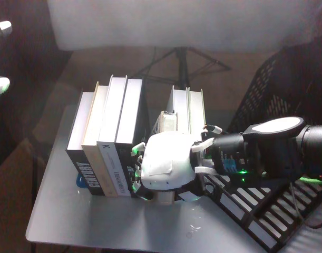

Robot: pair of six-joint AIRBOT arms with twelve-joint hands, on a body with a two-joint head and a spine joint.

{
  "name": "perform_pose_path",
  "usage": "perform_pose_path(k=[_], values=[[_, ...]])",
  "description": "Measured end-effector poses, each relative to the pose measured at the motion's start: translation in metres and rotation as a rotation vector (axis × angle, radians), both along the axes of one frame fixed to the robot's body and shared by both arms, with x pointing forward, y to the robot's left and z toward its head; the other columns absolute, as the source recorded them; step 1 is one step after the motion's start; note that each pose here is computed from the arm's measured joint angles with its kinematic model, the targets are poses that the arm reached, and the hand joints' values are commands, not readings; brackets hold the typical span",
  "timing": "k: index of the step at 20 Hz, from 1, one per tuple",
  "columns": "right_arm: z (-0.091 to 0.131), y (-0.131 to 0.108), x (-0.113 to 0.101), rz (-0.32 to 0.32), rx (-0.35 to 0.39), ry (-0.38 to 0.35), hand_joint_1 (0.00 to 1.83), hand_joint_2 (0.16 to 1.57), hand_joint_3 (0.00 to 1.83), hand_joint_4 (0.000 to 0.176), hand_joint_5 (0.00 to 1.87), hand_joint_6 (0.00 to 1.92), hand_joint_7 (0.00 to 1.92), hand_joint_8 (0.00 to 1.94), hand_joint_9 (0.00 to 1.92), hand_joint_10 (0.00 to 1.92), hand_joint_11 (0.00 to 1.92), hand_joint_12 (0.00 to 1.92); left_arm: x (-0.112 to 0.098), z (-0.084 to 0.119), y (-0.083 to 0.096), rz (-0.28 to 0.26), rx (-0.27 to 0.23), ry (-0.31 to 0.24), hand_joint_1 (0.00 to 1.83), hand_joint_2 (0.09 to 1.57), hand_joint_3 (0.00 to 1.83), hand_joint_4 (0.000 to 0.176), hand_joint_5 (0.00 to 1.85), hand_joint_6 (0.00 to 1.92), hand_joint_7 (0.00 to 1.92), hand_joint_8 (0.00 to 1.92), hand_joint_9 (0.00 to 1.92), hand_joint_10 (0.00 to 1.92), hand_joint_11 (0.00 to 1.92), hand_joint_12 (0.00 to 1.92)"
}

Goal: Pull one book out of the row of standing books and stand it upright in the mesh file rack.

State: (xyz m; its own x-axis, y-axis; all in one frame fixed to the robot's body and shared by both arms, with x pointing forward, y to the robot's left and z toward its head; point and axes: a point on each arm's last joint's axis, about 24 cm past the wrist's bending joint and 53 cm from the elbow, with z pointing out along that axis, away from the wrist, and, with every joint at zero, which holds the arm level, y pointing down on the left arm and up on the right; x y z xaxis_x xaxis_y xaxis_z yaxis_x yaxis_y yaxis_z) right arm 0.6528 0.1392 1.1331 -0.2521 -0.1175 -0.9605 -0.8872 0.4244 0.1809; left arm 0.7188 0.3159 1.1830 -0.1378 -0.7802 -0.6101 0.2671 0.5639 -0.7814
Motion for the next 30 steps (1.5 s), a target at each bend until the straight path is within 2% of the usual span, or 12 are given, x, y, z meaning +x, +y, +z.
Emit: perform_pose_path(k=[1,4,9,11,12,13,16,21,24,26,28,30], values=[[0.001,-0.001,0.0,0.001,0.002,0.0,1.38,1.1,0.0,0.0,0.93,1.01,1.09,0.89,0.87,1.2,0.51,1.61,0.002,0.004,-0.001,0.0,-0.009,-0.015,0.73,1.36,0.0,0.04,0.12,0.05,0.0,0.0,0.0,0.0,0.0,0.0],[0.001,-0.001,0.0,0.002,0.003,0.0,1.38,1.11,0.0,0.0,0.91,1.02,1.06,0.95,0.87,1.22,0.53,1.63,0.001,-0.002,-0.006,-0.014,0.004,-0.002,0.68,1.36,0.0,0.05,0.1,0.05,0.0,0.0,0.0,0.0,0.0,0.0],[0.002,-0.003,0.0,0.003,0.004,-0.001,1.37,1.12,0.0,0.0,0.88,1.06,1.06,0.97,0.84,1.26,0.5,1.66,0.001,0.001,-0.004,-0.006,-0.006,-0.009,0.67,1.36,0.0,0.049,0.1,0.05,0.0,0.0,0.0,0.0,0.0,0.0],[0.002,-0.004,0.0,0.003,0.004,-0.001,1.37,1.12,0.0,0.0,0.88,1.07,1.02,0.98,0.85,1.29,0.48,1.7,0.001,0.001,-0.004,-0.005,-0.008,-0.009,0.69,1.36,0.0,0.043,0.11,0.06,0.0,0.0,0.0,0.0,0.0,0.0],[0.002,-0.004,0.0,0.002,0.004,0.0,1.38,1.12,0.0,0.0,0.88,1.06,1.03,0.97,0.86,1.27,0.48,1.68,0.002,0.0,-0.004,-0.004,-0.012,-0.009,0.69,1.36,0.0,0.052,0.12,0.06,0.0,0.0,0.0,0.0,0.0,0.0],[0.002,-0.004,0.0,0.002,0.004,-0.001,1.37,1.12,0.0,0.0,0.88,1.07,1.04,0.96,0.85,1.28,0.48,1.67,0.002,-0.001,-0.004,-0.003,-0.017,-0.007,0.71,1.35,0.0,0.038,0.13,0.07,0.0,0.0,0.0,0.0,0.0,0.0],[0.002,-0.005,0.0,0.001,0.004,0.0,1.38,1.12,0.0,0.0,0.88,1.04,1.06,0.96,0.84,1.28,0.49,1.68,0.001,-0.002,-0.006,-0.008,-0.019,-0.006,0.71,1.36,0.0,0.032,0.12,0.07,0.0,0.0,0.0,0.0,0.0,0.0],[0.002,-0.006,0.0,0.001,0.004,-0.001,1.37,1.13,0.0,0.0,0.87,1.1,1.01,0.99,0.84,1.29,0.44,1.69,0.002,-0.003,-0.007,-0.008,-0.021,-0.005,0.71,1.37,0.0,0.029,0.12,0.07,0.01,0.0,0.0,0.0,0.0,0.0],[0.002,-0.006,0.0,0.002,0.004,-0.001,1.37,1.13,0.0,0.0,0.87,1.08,1.04,0.96,0.83,1.29,0.46,1.66,0.001,-0.003,-0.007,-0.008,-0.022,-0.006,0.71,1.37,0.0,0.039,0.12,0.07,0.01,0.0,0.0,0.0,0.0,0.0],[0.003,-0.006,-0.001,0.001,0.003,-0.001,1.37,1.12,0.0,0.0,0.87,1.09,1.05,0.95,0.85,1.28,0.44,1.66,0.001,-0.002,-0.007,-0.008,-0.023,-0.006,0.73,1.38,0.0,0.031,0.11,0.07,0.02,0.01,0.0,0.0,0.0,0.0],[0.003,-0.008,-0.002,0.002,0.003,-0.002,1.38,1.12,0.0,0.0,0.89,1.05,1.07,0.91,0.86,1.27,0.45,1.67,0.001,-0.002,-0.007,-0.009,-0.024,-0.008,0.71,1.39,0.01,0.03,0.1,0.06,0.02,0.01,0.0,0.0,0.0,0.0],[0.005,-0.012,-0.005,0.007,0.004,-0.004,1.38,1.12,0.0,0.0,0.87,1.07,1.03,0.95,0.88,1.28,0.46,1.69,0.0,-0.003,-0.009,-0.011,-0.029,-0.006,0.69,1.39,0.01,0.036,0.1,0.06,0.03,0.01,0.0,0.0,0.0,0.0]])
